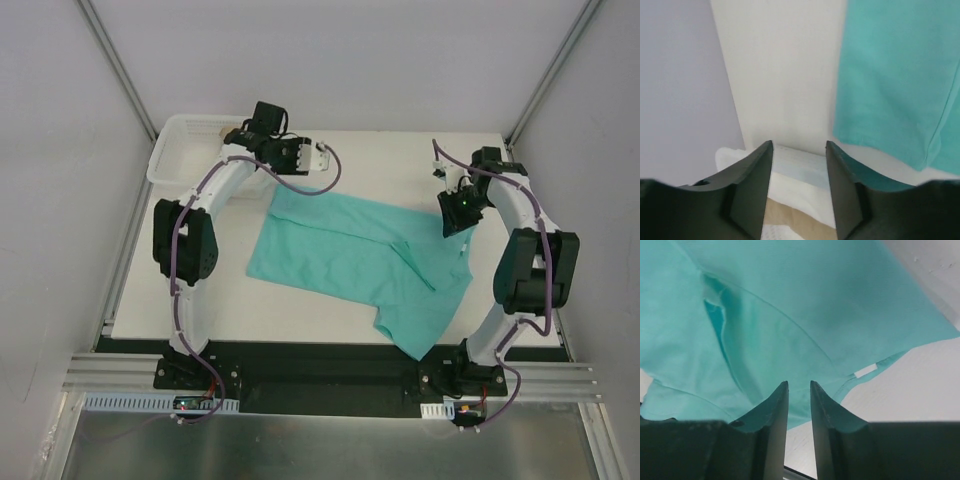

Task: Roll the t-shirts
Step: Fold the T-shirt at the center of the board.

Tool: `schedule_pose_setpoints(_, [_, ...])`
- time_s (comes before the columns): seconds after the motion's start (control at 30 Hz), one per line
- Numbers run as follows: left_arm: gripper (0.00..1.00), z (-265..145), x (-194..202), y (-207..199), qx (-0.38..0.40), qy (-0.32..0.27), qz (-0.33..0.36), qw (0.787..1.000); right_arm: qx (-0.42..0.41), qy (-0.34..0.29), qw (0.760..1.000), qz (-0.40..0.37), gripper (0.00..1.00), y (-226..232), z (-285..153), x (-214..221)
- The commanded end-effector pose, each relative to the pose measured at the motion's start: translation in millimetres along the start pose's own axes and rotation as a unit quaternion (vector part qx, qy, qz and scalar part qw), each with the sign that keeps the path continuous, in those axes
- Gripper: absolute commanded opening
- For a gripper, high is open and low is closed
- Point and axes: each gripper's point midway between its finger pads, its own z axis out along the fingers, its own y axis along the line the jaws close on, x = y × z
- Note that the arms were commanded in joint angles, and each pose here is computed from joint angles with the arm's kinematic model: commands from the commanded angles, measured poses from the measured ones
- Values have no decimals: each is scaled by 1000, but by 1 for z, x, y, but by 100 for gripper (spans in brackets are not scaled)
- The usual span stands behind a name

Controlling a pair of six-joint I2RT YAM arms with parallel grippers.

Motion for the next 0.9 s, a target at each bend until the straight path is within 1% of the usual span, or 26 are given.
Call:
schedule_pose_setpoints(0.0, [29, 13, -22, 3, 1, -14, -214, 977, 39, 11, 999, 5, 22, -35, 12, -13])
schedule_pose_setpoints(0.07, [14, 19, -22, 1, 1, -5, -254, 967, 50, 22, 999, 1, 18, -48, 20, -17])
schedule_pose_setpoints(0.1, [0, 28, -22, -2, 7, -1, -262, 965, 62, 30, 998, 0, 14, -55, 22, -16])
schedule_pose_setpoints(0.2, [0, 43, -17, -16, 22, 16, -286, 958, 75, 44, 996, -1, 9, -71, 30, -15])
schedule_pose_setpoints(0.33, [0, 62, 4, -34, 32, 57, -308, 949, 86, 53, 995, -1, 7, -89, 39, -18])
schedule_pose_setpoints(0.47, [0, 82, 27, -54, 47, 98, -314, 943, 102, 73, 992, -14, 6, -105, 55, -18])
schedule_pose_setpoints(0.6, [0, 91, 42, -63, 47, 129, -313, 940, 116, 98, 988, -39, 3, -125, 70, -24])
schedule_pose_setpoints(0.63, [0, 93, 44, -65, 48, 133, -314, 939, 117, 95, 987, -52, 2, -134, 78, -32])
schedule_pose_setpoints(0.7, [0, 97, 49, -66, 46, 143, -317, 936, 147, 98, 982, -60, 1, -153, 83, -41])
schedule_pose_setpoints(0.77, [0, 104, 55, -71, 48, 154, -324, 932, 168, 82, 980, -66, 1, -173, 91, -64])
schedule_pose_setpoints(0.87, [0, 110, 55, -64, 38, 155, -325, 932, 200, 47, 976, -74, 1, -196, 97, -99])
